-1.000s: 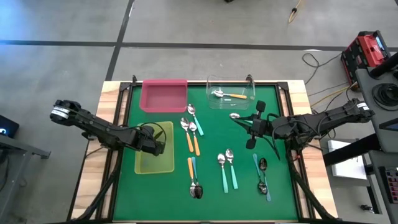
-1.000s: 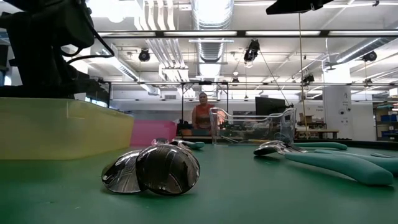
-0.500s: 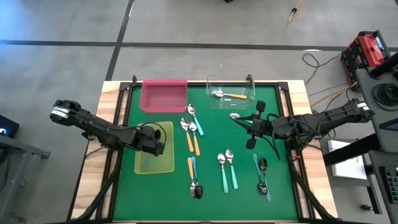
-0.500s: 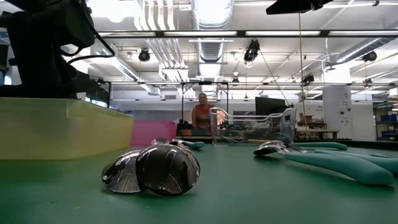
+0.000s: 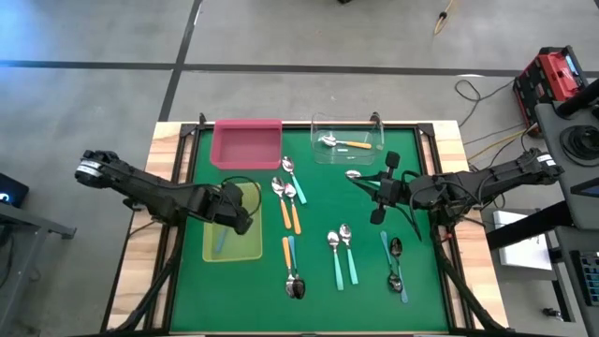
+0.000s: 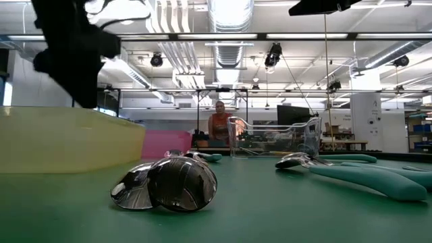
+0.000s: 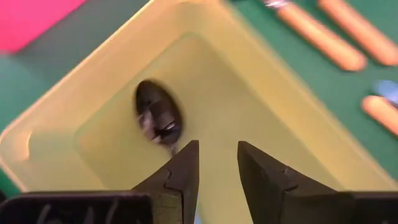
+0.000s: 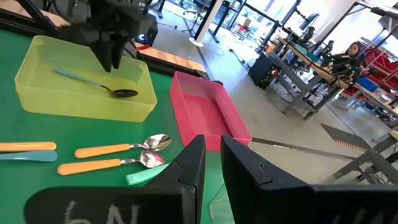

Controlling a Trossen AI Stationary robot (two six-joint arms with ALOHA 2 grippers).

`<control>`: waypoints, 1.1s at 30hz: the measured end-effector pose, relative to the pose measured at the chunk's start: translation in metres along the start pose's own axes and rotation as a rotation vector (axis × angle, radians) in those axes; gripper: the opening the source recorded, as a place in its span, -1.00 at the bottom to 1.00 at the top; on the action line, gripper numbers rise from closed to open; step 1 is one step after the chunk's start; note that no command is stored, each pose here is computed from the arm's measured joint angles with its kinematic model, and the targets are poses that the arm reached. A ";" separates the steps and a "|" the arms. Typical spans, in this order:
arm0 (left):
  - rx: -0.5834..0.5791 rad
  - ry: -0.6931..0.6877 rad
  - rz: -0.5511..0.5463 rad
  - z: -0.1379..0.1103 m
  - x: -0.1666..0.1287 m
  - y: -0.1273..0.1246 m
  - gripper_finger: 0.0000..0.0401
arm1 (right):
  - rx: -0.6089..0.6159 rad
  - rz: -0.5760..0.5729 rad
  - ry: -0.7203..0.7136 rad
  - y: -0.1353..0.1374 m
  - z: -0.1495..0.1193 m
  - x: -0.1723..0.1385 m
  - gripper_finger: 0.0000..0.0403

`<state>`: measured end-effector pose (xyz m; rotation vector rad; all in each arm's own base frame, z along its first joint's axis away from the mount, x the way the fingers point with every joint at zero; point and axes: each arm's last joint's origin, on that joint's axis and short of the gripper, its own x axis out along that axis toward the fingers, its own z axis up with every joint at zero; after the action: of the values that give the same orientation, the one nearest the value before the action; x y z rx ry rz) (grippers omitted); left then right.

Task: Sort silverware by color (type)
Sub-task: Put the blue spoon into the yellow bin

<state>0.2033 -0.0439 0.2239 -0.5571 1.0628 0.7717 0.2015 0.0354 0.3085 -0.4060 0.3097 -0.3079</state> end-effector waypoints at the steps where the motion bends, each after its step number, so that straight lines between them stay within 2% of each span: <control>1: 0.022 -0.004 -0.015 0.003 -0.003 -0.002 -0.57 | 0.000 0.000 0.000 0.000 0.000 0.000 -0.79; 6: 0.078 -0.009 -0.013 0.010 -0.005 -0.001 -0.74 | 0.003 -0.001 -0.005 0.000 0.001 0.000 -0.79; 11: 0.091 0.016 0.046 0.007 0.012 0.011 -0.98 | 0.000 -0.004 -0.012 0.000 0.001 0.000 -0.79; 19: 0.036 -0.002 0.009 -0.001 0.037 0.016 -0.99 | -0.004 -0.004 -0.013 0.000 0.001 0.000 -0.79; 24: 0.007 -0.023 0.055 -0.001 0.045 0.023 -1.00 | -0.003 -0.005 -0.016 -0.001 0.002 0.000 -0.79; 30: -0.002 -0.035 0.050 0.002 0.043 0.022 -1.00 | -0.011 -0.005 -0.016 -0.001 0.002 0.000 -0.79; 33: 0.036 -0.033 0.050 0.008 0.033 0.018 -1.00 | -0.009 -0.006 -0.019 -0.001 0.002 0.000 -0.79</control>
<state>0.2025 -0.0170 0.1965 -0.4868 1.0613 0.8014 0.2021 0.0356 0.3107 -0.4182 0.2911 -0.3081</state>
